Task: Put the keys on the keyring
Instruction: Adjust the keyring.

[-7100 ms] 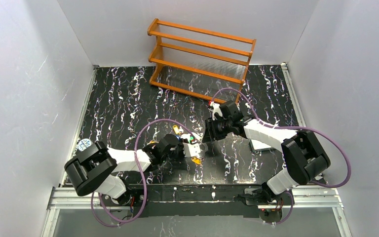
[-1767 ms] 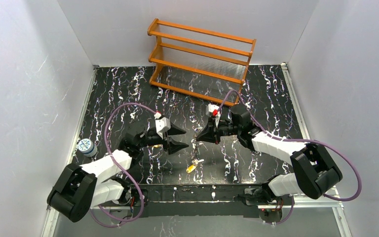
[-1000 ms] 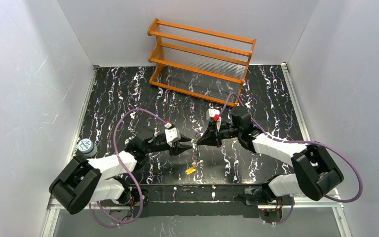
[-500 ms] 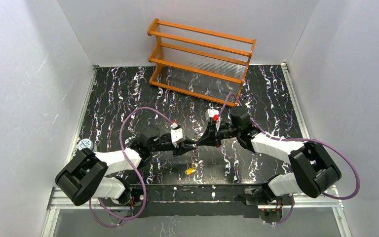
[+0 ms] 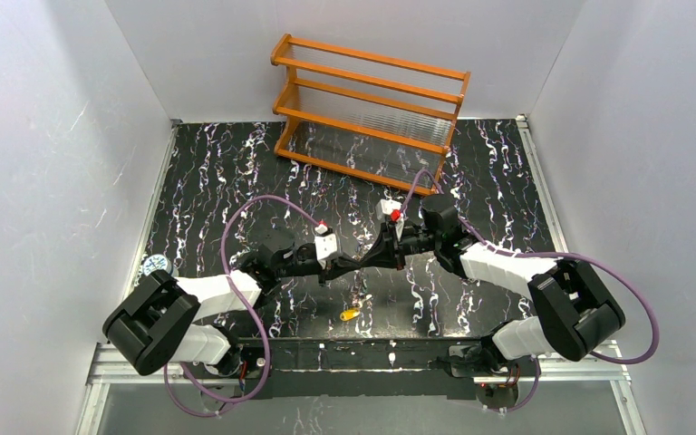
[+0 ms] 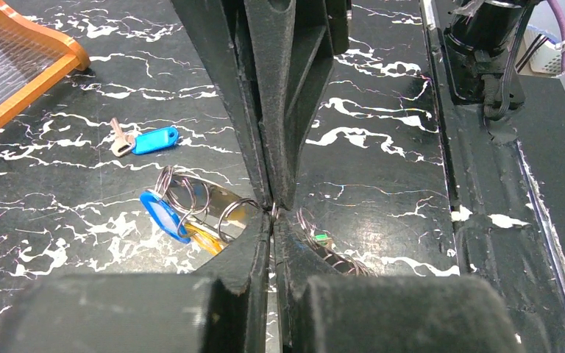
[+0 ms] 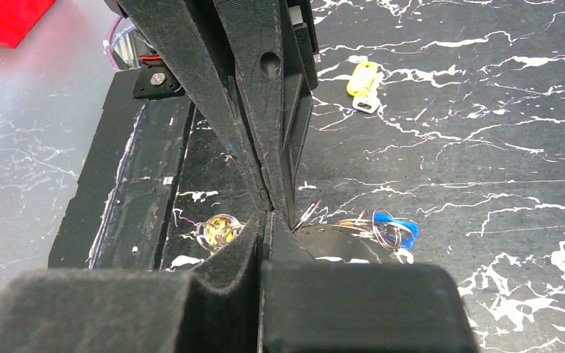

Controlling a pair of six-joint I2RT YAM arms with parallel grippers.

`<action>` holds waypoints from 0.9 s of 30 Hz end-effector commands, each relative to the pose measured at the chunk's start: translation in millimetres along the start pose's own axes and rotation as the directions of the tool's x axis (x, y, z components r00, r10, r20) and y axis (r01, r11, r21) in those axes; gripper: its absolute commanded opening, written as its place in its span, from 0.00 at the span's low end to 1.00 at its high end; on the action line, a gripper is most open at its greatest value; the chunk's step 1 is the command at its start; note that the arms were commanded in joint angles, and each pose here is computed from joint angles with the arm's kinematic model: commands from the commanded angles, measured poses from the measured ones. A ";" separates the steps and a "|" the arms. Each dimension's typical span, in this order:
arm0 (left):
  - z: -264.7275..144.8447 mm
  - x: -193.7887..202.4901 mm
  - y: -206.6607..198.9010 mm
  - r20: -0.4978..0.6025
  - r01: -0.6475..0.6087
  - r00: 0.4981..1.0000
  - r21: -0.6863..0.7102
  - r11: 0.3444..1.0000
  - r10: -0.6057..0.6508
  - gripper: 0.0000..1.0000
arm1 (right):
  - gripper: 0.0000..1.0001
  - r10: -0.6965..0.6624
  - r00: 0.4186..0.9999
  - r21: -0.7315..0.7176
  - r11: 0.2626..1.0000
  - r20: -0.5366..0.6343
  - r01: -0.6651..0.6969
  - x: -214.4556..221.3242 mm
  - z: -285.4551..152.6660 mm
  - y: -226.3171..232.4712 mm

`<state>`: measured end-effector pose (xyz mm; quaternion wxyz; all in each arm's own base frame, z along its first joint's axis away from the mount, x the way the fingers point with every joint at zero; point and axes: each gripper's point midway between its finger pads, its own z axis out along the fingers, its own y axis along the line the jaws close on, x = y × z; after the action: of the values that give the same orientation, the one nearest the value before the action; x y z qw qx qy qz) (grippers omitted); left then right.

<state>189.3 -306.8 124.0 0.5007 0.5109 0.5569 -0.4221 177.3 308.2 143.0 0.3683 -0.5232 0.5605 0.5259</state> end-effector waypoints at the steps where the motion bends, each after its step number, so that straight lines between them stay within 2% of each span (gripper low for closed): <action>1: 1.0 -23.4 1.7 0.056 -0.048 0.997 -0.002 0.999 0.048 0.00 | 0.15 -0.079 0.996 0.053 0.996 0.044 0.077 -31.7 -1.3 -12.4; 5: -3.6 -33.5 1.6 0.081 -0.071 0.994 -0.020 0.997 0.072 0.00 | 0.47 -0.118 0.992 0.118 0.987 0.040 0.113 -35.4 -8.9 -13.8; 8: -8.3 -39.9 1.5 0.096 -0.105 0.989 -0.037 0.994 0.108 0.00 | 0.56 -0.139 0.990 0.147 0.980 0.025 0.134 -30.0 -13.4 -13.2; 13: -16.5 -49.8 -2.5 0.123 -0.226 0.965 -0.049 0.973 0.231 0.00 | 0.56 -0.162 0.986 0.111 0.981 0.038 0.157 -26.8 -13.1 -4.5; 17: -20.9 -55.8 -3.9 0.138 -0.274 0.950 -0.062 0.960 0.280 0.00 | 0.49 -0.190 0.979 0.062 0.981 0.076 0.185 -32.2 -10.8 3.7; 22: -22.8 -59.5 -4.9 0.147 -0.281 0.946 -0.069 0.957 0.288 0.00 | 0.40 -0.239 0.965 0.028 0.971 0.111 0.237 -39.2 -11.2 12.5; 27: -22.7 -63.3 -2.0 0.152 -0.252 0.953 -0.085 0.964 0.262 0.00 | 0.37 -0.260 0.956 -0.001 0.965 0.133 0.262 -41.5 -11.6 19.9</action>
<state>182.3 -293.9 172.9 0.5878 0.5346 0.4744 -0.3791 173.3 303.3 173.2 0.4446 -0.5459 0.5005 0.5038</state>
